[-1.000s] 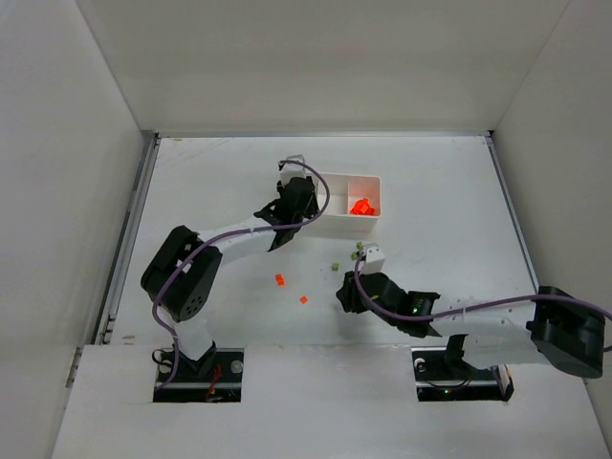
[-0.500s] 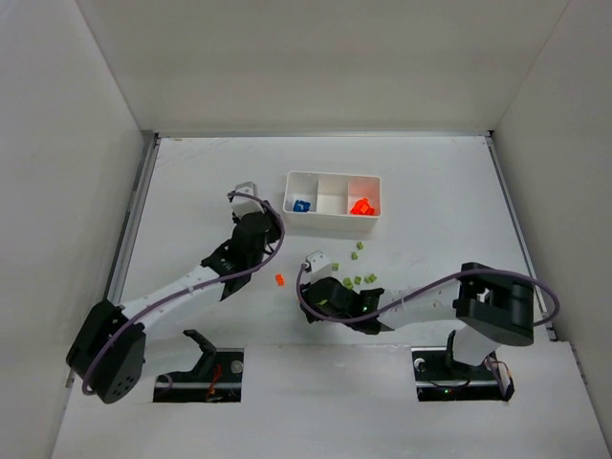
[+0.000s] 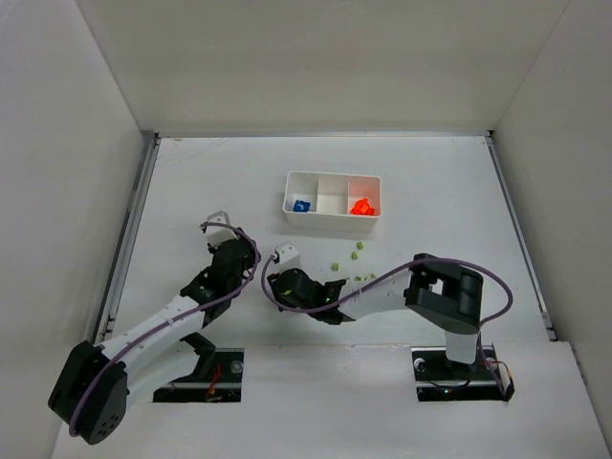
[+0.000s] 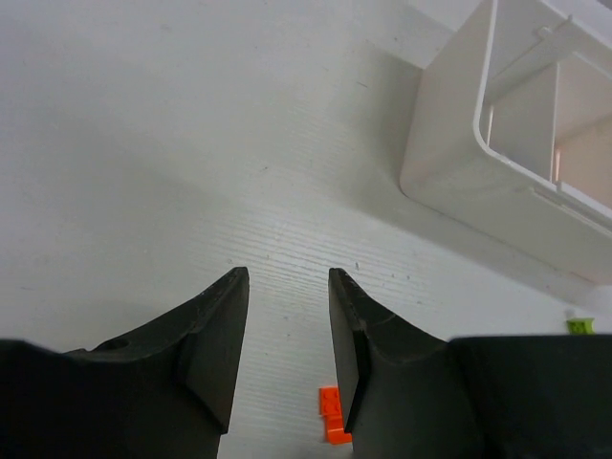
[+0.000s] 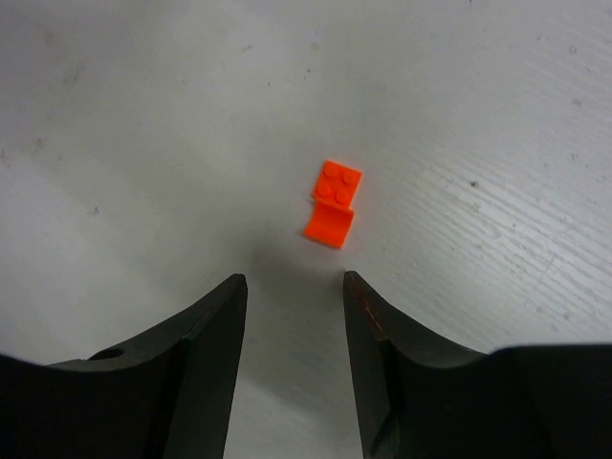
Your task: Sort the legos into containers by color
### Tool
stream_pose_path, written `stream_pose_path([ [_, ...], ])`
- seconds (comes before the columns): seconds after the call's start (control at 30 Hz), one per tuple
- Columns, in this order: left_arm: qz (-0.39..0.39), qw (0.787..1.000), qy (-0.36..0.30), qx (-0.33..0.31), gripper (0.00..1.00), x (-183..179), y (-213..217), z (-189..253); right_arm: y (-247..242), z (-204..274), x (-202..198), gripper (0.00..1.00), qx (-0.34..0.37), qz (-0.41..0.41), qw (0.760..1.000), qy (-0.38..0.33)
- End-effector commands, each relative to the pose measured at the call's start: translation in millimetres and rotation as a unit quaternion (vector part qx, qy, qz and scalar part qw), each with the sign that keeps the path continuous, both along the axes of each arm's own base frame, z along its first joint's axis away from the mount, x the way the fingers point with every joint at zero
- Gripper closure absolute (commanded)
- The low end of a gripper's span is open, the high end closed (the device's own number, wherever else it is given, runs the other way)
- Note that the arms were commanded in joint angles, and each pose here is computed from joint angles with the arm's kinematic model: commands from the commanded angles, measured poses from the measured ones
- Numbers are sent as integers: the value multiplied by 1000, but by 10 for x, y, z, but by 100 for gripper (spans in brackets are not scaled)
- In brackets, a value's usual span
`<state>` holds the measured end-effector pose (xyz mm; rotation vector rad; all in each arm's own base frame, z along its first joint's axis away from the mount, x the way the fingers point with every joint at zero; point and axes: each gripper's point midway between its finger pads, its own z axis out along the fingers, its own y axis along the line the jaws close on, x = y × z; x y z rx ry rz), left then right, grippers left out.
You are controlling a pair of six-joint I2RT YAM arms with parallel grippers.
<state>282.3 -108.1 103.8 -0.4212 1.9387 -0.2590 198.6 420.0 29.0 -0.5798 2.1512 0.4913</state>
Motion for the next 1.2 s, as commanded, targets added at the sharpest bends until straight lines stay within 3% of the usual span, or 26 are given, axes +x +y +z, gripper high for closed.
stream_pose_path([
  [0.0,12,1000,-11,-22,64,-28,73,33,100,24,120,51,0,-14,1000,-12],
  [0.37,-19,999,37,-26,63,-297,56,-282,61,-205,179,70,-16,-41,999,-1],
  [0.47,-17,998,46,-27,63,-374,87,-339,-21,-197,240,68,-24,-62,998,-2],
  [0.57,-14,998,48,-30,63,-410,105,-342,-67,-207,261,54,-34,-72,997,-6],
  [0.73,-14,998,47,-34,63,-383,71,-323,-68,-278,261,52,-40,-78,996,1],
  [1.0,-21,998,50,-30,63,-383,21,-317,-41,-321,315,75,-28,-89,996,5],
  [1.17,-32,997,58,-28,61,-435,-34,-357,-168,15,301,78,2,-97,995,-7],
])
